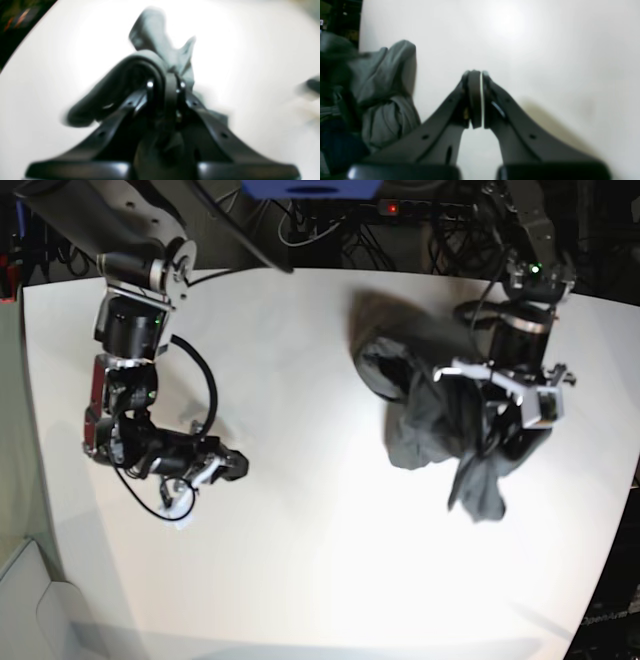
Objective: Layout the t-shirt on the table in an organized manner, then fold the t-shirt properly
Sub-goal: 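Lift the shirt with the left gripper and drag it away from the right gripper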
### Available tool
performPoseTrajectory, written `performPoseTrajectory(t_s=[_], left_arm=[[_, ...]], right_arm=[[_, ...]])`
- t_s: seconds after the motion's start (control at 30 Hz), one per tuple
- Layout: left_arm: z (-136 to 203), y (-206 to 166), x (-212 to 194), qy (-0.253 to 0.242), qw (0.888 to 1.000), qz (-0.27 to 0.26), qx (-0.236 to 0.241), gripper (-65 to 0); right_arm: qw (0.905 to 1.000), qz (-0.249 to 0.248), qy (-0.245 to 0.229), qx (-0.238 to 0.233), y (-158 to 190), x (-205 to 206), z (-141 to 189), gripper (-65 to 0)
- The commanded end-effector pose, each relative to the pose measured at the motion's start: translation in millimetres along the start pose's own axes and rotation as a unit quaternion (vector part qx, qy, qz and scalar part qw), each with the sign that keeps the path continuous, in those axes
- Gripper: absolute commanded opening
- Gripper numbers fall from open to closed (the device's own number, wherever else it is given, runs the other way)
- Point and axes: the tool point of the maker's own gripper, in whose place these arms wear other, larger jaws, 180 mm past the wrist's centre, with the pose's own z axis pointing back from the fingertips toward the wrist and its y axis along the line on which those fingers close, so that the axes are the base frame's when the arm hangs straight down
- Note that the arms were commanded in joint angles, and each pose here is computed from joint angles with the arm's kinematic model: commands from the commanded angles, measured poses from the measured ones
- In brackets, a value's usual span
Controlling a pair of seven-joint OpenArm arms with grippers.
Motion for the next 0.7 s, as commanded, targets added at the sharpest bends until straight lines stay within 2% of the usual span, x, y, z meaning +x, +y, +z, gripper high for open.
performPoseTrajectory(t_s=[0.0,0.2,0.3,0.5,0.6,0.67], left_arm=[[-5,-14,25,-0.036,0.999,0.000,-0.019,-64.5],[-32,-73,67,-0.078,0.992,-0.008,-0.102,-64.5],[-38,-89,90,-0.109,0.986,-0.023,-0.128,-64.5],[-50,-115,153,-0.185,0.968,-0.046,-0.163,-64.4],[-54,-127,168,-0.188,0.965,-0.044,-0.175,-64.4],[-56,-122,170,-0.188,0.967,-0.037,-0.166,-64.4]], right_arm=[[0.9992,0.019,-0.034,-0.003,-1,30,14,-64.7],[0.9977,0.031,-0.026,-0.054,-41,36,49,-64.7],[0.9963,0.035,-0.029,-0.073,-55,39,62,-64.7],[0.9933,0.038,-0.026,-0.106,-80,37,86,-64.7],[0.9924,0.037,-0.022,-0.115,-87,34,92,-64.7],[0.9924,0.037,-0.021,-0.116,-88,33,92,-64.7]])
